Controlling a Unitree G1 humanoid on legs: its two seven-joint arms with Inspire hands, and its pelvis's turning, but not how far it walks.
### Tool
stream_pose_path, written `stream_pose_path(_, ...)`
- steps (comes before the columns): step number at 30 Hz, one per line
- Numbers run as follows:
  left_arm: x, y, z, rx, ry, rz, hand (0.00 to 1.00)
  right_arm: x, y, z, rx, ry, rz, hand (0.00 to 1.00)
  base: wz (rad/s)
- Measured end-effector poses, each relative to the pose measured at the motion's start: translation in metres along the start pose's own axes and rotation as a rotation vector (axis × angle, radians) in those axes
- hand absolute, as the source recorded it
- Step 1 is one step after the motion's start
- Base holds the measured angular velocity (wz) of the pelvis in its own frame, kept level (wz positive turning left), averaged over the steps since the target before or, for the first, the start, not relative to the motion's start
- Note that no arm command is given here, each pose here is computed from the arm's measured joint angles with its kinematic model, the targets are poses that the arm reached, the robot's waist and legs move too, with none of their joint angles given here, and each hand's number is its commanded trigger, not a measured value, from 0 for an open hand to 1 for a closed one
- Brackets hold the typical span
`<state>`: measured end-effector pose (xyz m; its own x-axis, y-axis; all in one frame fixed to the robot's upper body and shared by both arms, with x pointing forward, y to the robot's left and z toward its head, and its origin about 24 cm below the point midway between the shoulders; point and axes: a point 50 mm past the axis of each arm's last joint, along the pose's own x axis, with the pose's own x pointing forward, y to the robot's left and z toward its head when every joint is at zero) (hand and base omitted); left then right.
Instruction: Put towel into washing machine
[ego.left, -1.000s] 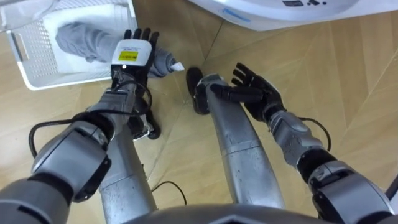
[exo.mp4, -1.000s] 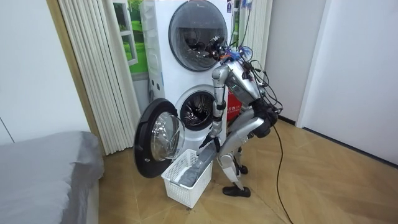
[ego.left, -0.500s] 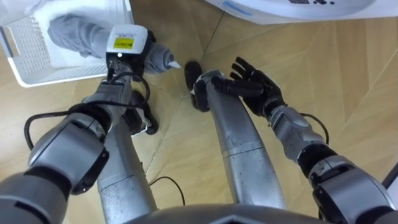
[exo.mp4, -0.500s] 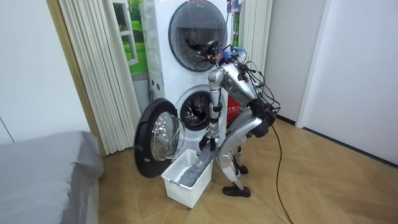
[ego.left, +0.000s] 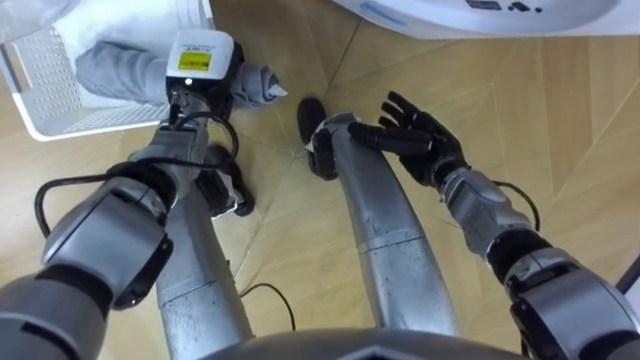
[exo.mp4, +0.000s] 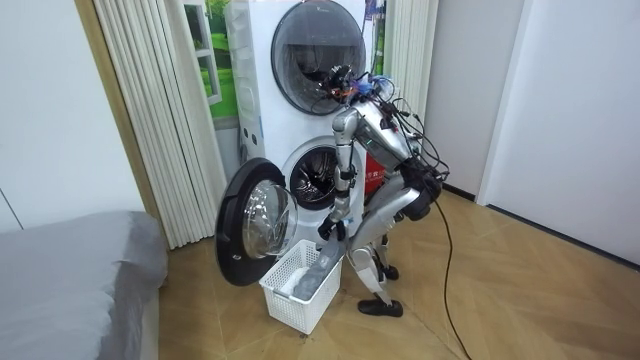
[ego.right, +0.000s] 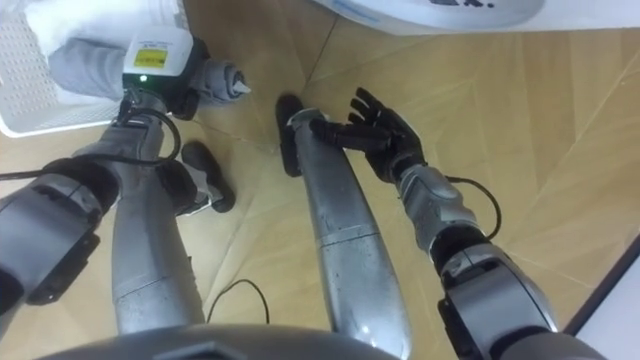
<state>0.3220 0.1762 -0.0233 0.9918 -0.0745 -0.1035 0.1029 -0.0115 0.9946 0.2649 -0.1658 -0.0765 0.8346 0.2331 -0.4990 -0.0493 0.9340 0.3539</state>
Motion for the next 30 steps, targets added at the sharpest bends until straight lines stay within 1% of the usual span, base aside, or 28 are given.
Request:
stream_pose_path(4, -0.009, -0.012, 0.003, -0.017, -0.008, -0.03, 1.0, -0.002, -0.001, -0.008, -0.008, 0.029, -0.023, 0.0, -0.01)
stream_pose_path(5, -0.013, -0.018, 0.004, -0.026, -0.01, -0.048, 1.0, -0.003, -0.002, -0.014, -0.015, 0.046, -0.03, 0.0, 0.0)
stream_pose_path(7, -0.021, -0.027, 0.006, -0.078, -0.004, -0.071, 1.0, -0.007, -0.004, -0.024, -0.031, 0.074, -0.051, 0.0, 0.0)
stream_pose_path(8, -0.022, -0.029, 0.006, -0.096, 0.002, -0.072, 1.0, -0.009, -0.005, -0.027, -0.035, 0.082, -0.057, 0.0, 0.0)
stream_pose_path(10, -0.027, -0.034, 0.008, -0.132, 0.001, -0.072, 1.0, -0.011, -0.006, -0.032, -0.096, 0.108, -0.069, 0.0, -0.08)
stream_pose_path(14, -0.028, -0.033, 0.01, -0.213, 0.016, -0.045, 1.0, -0.014, -0.007, -0.041, -0.163, 0.141, -0.081, 0.0, -0.04)
stream_pose_path(17, -0.029, -0.033, 0.009, -0.298, 0.05, -0.015, 1.0, -0.016, -0.009, -0.045, -0.202, 0.169, -0.089, 0.0, -0.08)
stream_pose_path(22, -0.025, -0.025, 0.021, -0.436, 0.052, 0.037, 1.0, -0.017, -0.01, -0.05, -0.292, 0.197, -0.106, 0.0, 0.14)
stream_pose_path(24, -0.028, -0.026, 0.031, -0.556, 0.073, 0.043, 1.0, -0.017, -0.009, -0.05, -0.319, 0.201, -0.096, 0.0, 0.06)
stream_pose_path(25, -0.028, -0.027, 0.033, -0.584, 0.079, 0.038, 1.0, -0.016, -0.008, -0.05, -0.323, 0.202, -0.094, 0.0, 0.04)
stream_pose_path(27, -0.029, -0.03, 0.042, -0.697, 0.096, -0.017, 1.0, -0.015, -0.006, -0.048, -0.353, 0.194, -0.081, 0.0, 0.15)
stream_pose_path(28, -0.031, -0.032, 0.046, -0.775, 0.109, -0.051, 1.0, -0.015, -0.005, -0.049, -0.365, 0.196, -0.071, 0.0, 0.24)
stream_pose_path(29, -0.032, -0.033, 0.047, -0.814, 0.115, -0.068, 1.0, -0.015, -0.004, -0.05, -0.371, 0.198, -0.067, 0.0, 0.18)
stream_pose_path(30, -0.035, -0.036, 0.051, -0.891, 0.121, -0.105, 1.0, -0.016, -0.004, -0.051, -0.388, 0.203, -0.062, 0.0, 0.11)
